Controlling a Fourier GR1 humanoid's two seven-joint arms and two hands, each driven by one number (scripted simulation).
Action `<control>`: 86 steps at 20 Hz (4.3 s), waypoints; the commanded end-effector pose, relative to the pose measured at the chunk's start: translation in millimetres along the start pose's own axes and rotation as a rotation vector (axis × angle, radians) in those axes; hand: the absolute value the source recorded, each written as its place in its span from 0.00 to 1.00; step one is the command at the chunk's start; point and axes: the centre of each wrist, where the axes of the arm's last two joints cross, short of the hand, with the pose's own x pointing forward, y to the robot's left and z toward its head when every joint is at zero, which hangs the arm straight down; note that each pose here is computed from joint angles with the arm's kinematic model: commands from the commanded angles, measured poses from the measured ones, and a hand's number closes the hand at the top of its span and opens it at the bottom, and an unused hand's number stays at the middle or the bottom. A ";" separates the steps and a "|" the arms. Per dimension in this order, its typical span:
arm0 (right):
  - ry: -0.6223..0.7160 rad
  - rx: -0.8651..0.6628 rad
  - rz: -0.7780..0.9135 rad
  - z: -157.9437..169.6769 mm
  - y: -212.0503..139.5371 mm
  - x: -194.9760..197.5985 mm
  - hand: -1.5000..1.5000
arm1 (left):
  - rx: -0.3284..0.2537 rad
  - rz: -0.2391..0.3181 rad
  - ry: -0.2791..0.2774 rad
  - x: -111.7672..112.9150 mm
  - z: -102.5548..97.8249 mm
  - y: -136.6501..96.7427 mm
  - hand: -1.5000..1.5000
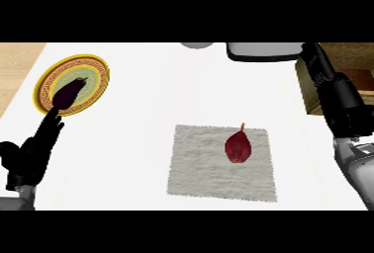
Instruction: Pick the pear from the placemat and place it in the basket
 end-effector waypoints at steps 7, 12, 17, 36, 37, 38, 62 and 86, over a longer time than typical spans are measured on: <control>-0.197 0.185 -0.630 -14.7 55.0 4.2 1.00 | -0.153 0.054 0.345 -49.5 36.7 -44.8 0.50; -0.115 0.154 -0.623 -3.6 159.3 0.5 0.00 | -0.169 0.065 0.383 -50.7 39.5 -54.4 0.50; 0.059 0.047 -0.284 -30.9 102.3 2.1 0.00 | -0.132 0.057 0.393 -46.6 49.5 -48.2 0.50; 0.390 0.549 0.468 -52.9 -124.1 98.4 0.00 | -0.084 0.063 0.389 -40.8 44.9 -36.4 0.50; 0.399 0.564 0.445 -54.7 -128.9 93.0 0.00 | -0.104 0.062 0.391 -52.9 53.3 -58.6 0.50; 0.423 0.594 0.483 -52.5 -130.5 94.3 0.00 | -0.114 0.063 0.400 -43.0 51.8 -54.6 0.50; 0.419 0.559 0.376 -32.2 -37.2 29.4 0.00 | -0.137 0.080 0.393 -40.6 29.4 -55.4 0.50; 0.444 0.593 0.409 12.1 30.7 -61.9 0.00 | -0.128 0.078 0.401 -39.2 44.4 -53.6 0.50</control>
